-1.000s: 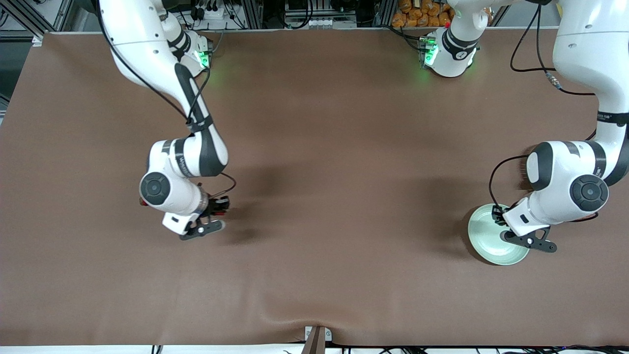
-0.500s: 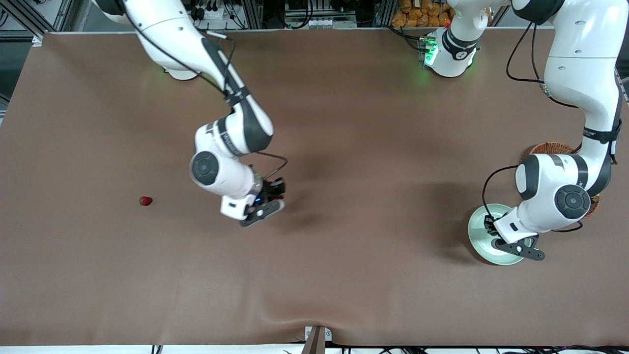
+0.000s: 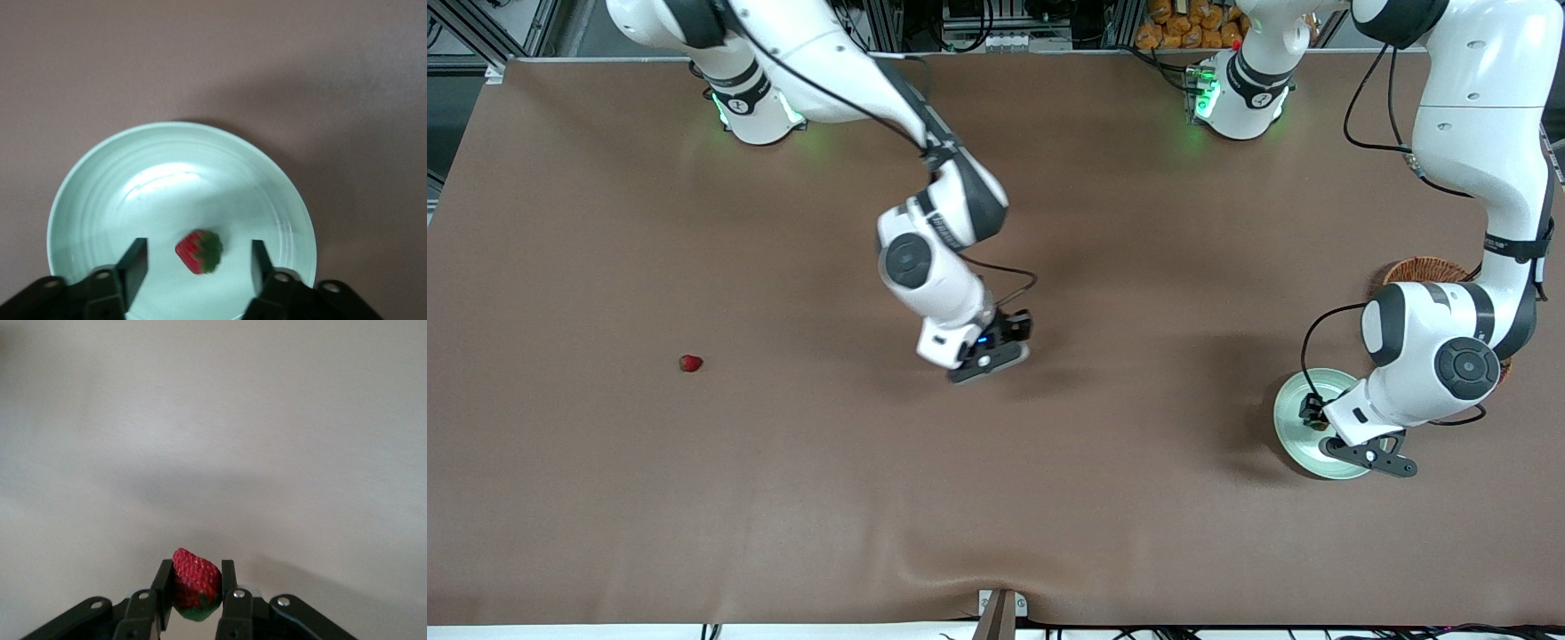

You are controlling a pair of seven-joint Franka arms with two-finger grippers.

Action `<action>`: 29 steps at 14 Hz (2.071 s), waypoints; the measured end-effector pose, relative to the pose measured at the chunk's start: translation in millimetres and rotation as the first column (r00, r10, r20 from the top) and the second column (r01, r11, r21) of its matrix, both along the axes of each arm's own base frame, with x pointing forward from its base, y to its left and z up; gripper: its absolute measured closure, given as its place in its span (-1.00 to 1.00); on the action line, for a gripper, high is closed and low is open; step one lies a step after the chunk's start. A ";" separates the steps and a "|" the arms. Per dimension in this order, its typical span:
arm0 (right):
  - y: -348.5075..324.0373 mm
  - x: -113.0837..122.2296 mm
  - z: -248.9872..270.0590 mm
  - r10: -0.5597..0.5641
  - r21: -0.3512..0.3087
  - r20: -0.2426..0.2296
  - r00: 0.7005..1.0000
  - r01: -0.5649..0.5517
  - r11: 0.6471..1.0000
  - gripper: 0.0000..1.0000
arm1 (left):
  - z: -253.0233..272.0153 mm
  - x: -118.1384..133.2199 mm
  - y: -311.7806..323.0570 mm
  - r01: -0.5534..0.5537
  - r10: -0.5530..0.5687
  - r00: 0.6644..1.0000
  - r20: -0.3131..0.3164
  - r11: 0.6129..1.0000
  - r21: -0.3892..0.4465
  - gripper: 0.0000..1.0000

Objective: Collect all strawberries into plate
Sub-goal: 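Set the second strawberry mid-table with the right gripper while the left gripper returns, then grasp the second strawberry with the left gripper while the right gripper grasps the third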

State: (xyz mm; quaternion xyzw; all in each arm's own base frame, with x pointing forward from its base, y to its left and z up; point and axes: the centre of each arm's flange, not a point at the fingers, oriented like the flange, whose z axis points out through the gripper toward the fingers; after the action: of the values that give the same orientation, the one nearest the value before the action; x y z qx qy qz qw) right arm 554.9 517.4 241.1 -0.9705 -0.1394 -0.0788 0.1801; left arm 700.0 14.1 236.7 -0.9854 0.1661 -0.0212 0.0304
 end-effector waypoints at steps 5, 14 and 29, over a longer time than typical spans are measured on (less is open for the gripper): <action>57.7 -20.7 -47.3 0.029 0.042 0.135 0.990 -0.035 0.998 0.36 | 20.2 5.2 -11.3 0.015 -0.015 0.999 0.032 1.000 -0.007 -1.00; 71.4 -16.4 -60.4 0.053 0.040 0.182 0.982 -0.062 0.997 -0.37 | 49.5 -1.4 -57.9 0.013 -0.013 1.000 -0.004 0.997 -0.078 -1.00; -349.9 94.4 68.6 -0.170 -0.298 -0.133 0.976 0.124 0.946 -1.00 | 50.6 -67.9 -316.8 -0.174 0.165 0.983 -0.079 0.978 -0.119 -1.00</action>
State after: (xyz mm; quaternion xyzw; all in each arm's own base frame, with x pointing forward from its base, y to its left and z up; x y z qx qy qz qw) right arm 649.4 167.5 309.7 -0.9972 -0.0618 0.0056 0.0407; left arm 632.1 -302.6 287.3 -0.9961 0.0808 0.0048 -0.0356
